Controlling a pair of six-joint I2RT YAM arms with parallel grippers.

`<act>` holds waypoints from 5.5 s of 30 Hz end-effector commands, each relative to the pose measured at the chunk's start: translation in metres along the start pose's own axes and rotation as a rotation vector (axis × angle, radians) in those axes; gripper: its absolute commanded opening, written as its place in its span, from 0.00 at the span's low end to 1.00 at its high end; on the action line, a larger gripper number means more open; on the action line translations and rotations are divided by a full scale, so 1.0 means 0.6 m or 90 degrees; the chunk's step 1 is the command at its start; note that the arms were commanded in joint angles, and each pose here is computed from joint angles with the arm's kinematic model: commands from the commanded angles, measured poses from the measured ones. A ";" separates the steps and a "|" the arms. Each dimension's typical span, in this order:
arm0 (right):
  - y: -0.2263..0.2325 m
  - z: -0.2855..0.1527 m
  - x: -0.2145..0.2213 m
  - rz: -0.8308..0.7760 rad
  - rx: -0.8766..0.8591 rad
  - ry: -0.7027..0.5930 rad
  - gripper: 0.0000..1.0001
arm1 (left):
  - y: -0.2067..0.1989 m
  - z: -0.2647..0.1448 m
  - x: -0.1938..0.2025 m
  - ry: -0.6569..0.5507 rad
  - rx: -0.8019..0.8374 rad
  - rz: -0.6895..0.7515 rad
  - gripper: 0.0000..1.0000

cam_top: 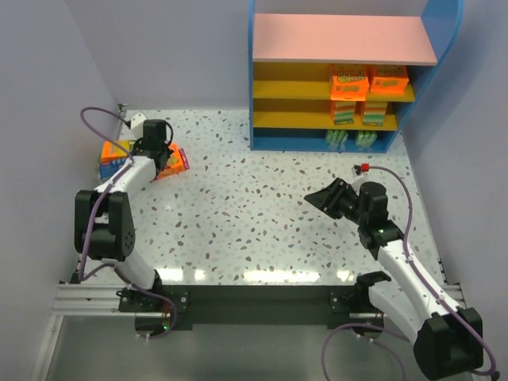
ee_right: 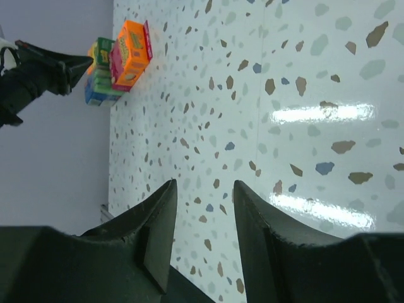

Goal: Place and organize the cleaning sponges onto the shelf

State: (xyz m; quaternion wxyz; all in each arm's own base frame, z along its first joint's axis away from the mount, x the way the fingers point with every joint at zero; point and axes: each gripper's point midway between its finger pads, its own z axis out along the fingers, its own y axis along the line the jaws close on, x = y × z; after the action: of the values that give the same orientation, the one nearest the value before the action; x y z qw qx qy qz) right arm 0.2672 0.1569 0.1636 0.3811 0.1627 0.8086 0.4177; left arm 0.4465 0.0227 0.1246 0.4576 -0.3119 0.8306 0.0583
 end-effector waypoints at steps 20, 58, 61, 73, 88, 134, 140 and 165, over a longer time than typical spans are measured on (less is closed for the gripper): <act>-0.021 -0.009 0.031 -0.046 0.017 0.049 0.44 | -0.059 0.077 0.179 0.180 0.061 0.088 0.00; -0.127 0.103 0.079 0.036 0.165 0.086 0.55 | -0.285 -0.332 0.545 0.385 0.491 0.138 0.00; -0.136 0.112 0.086 0.055 0.178 0.095 0.49 | -0.290 -0.341 0.545 0.388 0.500 0.134 0.00; -0.148 0.111 0.114 0.094 0.191 0.130 0.00 | -0.284 -0.352 0.524 0.371 0.500 0.130 0.00; 0.024 0.044 0.010 0.084 0.056 0.035 0.00 | -0.216 -0.358 0.170 0.087 0.411 0.031 0.73; 0.190 0.214 -0.458 0.478 0.122 -0.478 0.00 | -0.018 -0.457 0.048 -0.025 0.354 0.005 0.83; 0.179 0.237 -0.457 0.509 0.128 -0.484 0.00 | -0.014 -0.454 0.050 -0.023 0.346 0.004 0.84; 0.304 0.103 -0.449 0.372 -0.132 -0.494 0.55 | -0.015 -0.439 0.019 -0.078 0.306 -0.012 0.88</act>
State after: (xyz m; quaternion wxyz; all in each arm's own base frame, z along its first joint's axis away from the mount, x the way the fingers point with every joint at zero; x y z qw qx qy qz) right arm 0.5137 0.1459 0.3436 0.4879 0.5522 0.5211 0.4306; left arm 0.2440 -0.0980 0.2430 0.5321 -0.1806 0.8159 -0.1360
